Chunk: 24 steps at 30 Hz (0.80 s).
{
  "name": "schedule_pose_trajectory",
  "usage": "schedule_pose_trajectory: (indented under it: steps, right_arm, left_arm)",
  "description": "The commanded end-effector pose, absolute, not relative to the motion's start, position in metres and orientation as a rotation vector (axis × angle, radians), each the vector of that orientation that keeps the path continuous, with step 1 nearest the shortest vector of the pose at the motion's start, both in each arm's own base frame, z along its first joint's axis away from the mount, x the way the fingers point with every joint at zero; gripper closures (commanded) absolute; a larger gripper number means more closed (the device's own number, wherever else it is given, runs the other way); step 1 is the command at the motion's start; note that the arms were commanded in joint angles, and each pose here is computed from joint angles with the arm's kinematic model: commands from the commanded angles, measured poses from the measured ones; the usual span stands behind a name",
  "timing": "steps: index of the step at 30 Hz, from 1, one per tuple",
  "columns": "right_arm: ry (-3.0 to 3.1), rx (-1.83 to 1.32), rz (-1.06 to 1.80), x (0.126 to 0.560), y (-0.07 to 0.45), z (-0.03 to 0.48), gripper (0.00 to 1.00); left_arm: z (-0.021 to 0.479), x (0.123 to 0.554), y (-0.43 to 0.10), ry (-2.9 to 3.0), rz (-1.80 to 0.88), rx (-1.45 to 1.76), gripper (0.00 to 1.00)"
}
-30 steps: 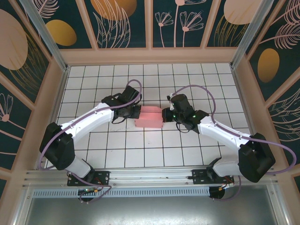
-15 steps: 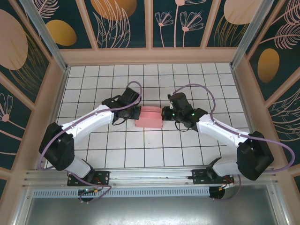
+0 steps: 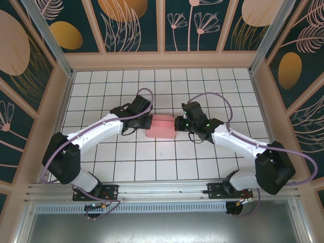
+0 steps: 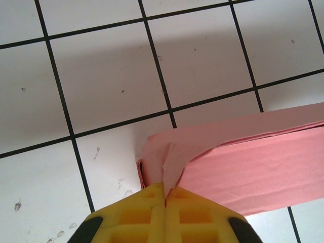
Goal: Fold the paper box
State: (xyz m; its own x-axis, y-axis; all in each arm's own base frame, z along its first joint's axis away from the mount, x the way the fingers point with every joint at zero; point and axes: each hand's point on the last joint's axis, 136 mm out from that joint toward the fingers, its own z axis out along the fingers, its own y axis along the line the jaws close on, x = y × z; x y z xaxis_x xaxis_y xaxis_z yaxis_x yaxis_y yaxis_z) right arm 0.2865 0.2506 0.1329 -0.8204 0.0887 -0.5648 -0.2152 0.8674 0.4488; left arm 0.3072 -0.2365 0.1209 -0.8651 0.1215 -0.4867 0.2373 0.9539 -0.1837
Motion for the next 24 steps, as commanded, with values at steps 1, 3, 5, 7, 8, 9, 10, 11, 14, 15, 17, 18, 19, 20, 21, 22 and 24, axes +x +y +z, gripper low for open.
schedule_pose_trajectory:
  steps: [1,3,5,7,8,9,10,11,14,15,17,18,19,20,21,22,24]
  right_arm:
    - [2.495,-0.152,0.616,0.272,0.247,0.109,0.99]
    - [2.500,-0.155,0.617,0.270,0.248,0.105,0.99]
    - [2.500,-0.152,0.620,0.269,0.248,0.104,1.00]
    - [2.493,-0.154,0.624,0.269,0.249,0.105,1.00]
    - [2.491,-0.152,0.621,0.269,0.248,0.104,1.00]
    - [2.489,-0.154,0.617,0.269,0.247,0.104,1.00]
    - [2.491,-0.153,0.610,0.269,0.246,0.102,1.00]
    - [2.491,-0.147,0.601,0.268,0.243,0.102,1.00]
    - [2.483,-0.152,0.599,0.267,0.241,0.106,1.00]
    - [2.473,-0.143,0.578,0.270,0.238,0.108,1.00]
    - [2.466,-0.139,0.578,0.272,0.238,0.114,1.00]
    - [2.465,-0.141,0.576,0.273,0.239,0.116,1.00]
    - [2.465,-0.143,0.575,0.274,0.239,0.118,1.00]
    - [2.463,-0.150,0.574,0.275,0.240,0.120,1.00]
    - [2.463,-0.151,0.570,0.276,0.241,0.121,1.00]
    - [2.458,-0.151,0.569,0.277,0.241,0.123,1.00]
    - [2.450,-0.156,0.564,0.278,0.241,0.125,1.00]
  left_arm:
    - [0.097,0.287,-0.236,2.719,-0.334,0.314,1.00]
    - [0.095,0.286,-0.235,2.721,-0.331,0.316,1.00]
    - [0.094,0.285,-0.235,2.725,-0.330,0.317,1.00]
    - [0.094,0.285,-0.234,2.724,-0.328,0.316,1.00]
    - [0.093,0.285,-0.234,2.726,-0.328,0.316,1.00]
    - [0.092,0.285,-0.234,2.726,-0.328,0.315,1.00]
    - [0.091,0.284,-0.233,2.728,-0.325,0.315,1.00]
    - [0.091,0.284,-0.233,2.729,-0.323,0.314,1.00]
    - [0.090,0.284,-0.232,2.731,-0.319,0.313,1.00]
    - [0.090,0.284,-0.232,2.730,-0.317,0.312,1.00]
    - [0.091,0.285,-0.232,2.724,-0.314,0.313,1.00]
    - [0.092,0.285,-0.232,2.722,-0.311,0.315,1.00]
    - [0.092,0.286,-0.232,2.723,-0.309,0.317,1.00]
    - [0.093,0.286,-0.232,2.719,-0.311,0.318,1.00]
    - [0.093,0.287,-0.232,2.719,-0.308,0.319,1.00]
    - [0.093,0.286,-0.232,2.719,-0.309,0.320,1.00]
    - [0.092,0.285,-0.230,2.722,-0.300,0.320,1.00]
